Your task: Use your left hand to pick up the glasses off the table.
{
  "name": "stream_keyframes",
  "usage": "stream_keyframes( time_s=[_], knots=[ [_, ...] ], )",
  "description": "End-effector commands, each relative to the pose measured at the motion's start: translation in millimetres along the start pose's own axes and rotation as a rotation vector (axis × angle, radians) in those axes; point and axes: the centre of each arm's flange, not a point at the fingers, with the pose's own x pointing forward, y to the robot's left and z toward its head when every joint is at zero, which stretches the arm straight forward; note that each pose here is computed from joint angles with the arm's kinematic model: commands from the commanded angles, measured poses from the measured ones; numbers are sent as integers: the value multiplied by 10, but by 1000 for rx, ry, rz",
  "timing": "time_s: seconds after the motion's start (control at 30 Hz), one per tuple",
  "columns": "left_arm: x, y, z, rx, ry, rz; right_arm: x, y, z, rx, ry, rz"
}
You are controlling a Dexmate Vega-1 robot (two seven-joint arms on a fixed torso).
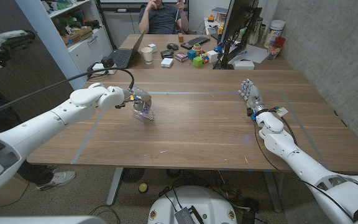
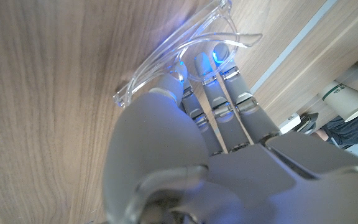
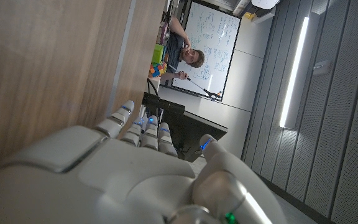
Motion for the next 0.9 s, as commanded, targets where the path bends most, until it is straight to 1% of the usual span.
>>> stream_keyframes(
  time_s=[0.03,0.37,0.9],
  knots=[
    [-88,107,-61,7,30,39,26,25,15,2,-7,4],
    [-153,168,-87,13,50,61,31,31,15,2,-10,7],
    [-262,324,-183,24,97,121,48,45,25,2,-15,14]
  ],
)
